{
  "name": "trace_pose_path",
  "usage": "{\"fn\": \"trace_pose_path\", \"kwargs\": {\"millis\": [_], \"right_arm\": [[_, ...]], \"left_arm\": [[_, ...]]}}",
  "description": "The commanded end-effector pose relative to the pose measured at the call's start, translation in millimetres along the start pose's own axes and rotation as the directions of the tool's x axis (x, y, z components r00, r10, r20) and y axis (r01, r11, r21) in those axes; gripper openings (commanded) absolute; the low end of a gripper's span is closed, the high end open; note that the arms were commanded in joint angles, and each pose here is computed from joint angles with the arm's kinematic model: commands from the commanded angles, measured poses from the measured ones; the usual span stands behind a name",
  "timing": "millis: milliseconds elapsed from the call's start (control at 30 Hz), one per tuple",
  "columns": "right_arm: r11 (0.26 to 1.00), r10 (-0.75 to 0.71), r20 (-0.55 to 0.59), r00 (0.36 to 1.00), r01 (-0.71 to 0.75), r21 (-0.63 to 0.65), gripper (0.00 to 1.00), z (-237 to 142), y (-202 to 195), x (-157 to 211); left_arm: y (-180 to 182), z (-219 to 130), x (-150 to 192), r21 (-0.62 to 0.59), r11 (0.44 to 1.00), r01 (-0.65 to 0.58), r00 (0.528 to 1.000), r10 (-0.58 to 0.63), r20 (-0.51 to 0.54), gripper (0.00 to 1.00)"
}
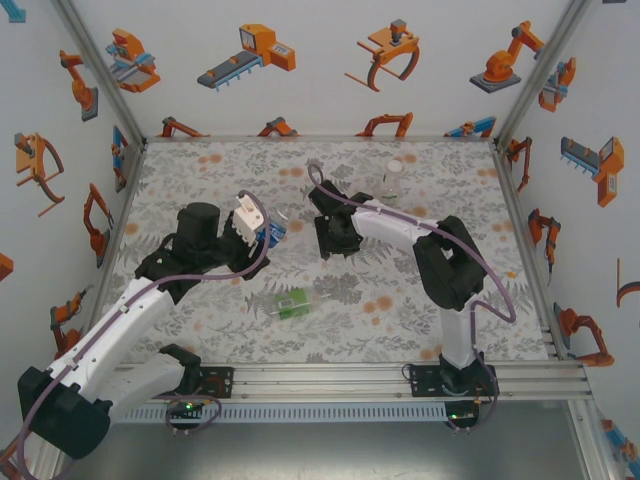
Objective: Screw on the bottle caps
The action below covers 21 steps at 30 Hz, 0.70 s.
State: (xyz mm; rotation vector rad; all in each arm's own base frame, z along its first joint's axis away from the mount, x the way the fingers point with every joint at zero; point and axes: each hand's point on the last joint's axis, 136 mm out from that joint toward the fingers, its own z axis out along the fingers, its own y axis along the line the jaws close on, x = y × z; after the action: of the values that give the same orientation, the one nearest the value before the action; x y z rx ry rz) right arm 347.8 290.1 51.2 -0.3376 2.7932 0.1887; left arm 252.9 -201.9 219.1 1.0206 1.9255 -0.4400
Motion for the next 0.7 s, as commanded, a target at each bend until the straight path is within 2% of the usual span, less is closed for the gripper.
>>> {"fn": "trace_pose_path", "kwargs": {"millis": [0, 533, 667], "right_arm": [[0.999, -0.013, -0.032, 0.999, 0.015, 0.038, 0.50, 8, -7, 9], [1.000, -0.001, -0.058, 0.998, 0.003, 0.028, 0.48, 21, -7, 18], [1.000, 0.009, -0.060, 0.998, -0.007, 0.020, 0.43, 24, -6, 20]], "left_arm": [[0, -5, -15, 0.010, 1.000, -0.023, 0.999, 0.023, 0.033, 0.00], [0, -5, -14, 0.012, 1.000, -0.022, 0.999, 0.021, 0.029, 0.00], [0, -5, -14, 0.012, 1.000, -0.022, 0.999, 0.022, 0.030, 0.00]]}}
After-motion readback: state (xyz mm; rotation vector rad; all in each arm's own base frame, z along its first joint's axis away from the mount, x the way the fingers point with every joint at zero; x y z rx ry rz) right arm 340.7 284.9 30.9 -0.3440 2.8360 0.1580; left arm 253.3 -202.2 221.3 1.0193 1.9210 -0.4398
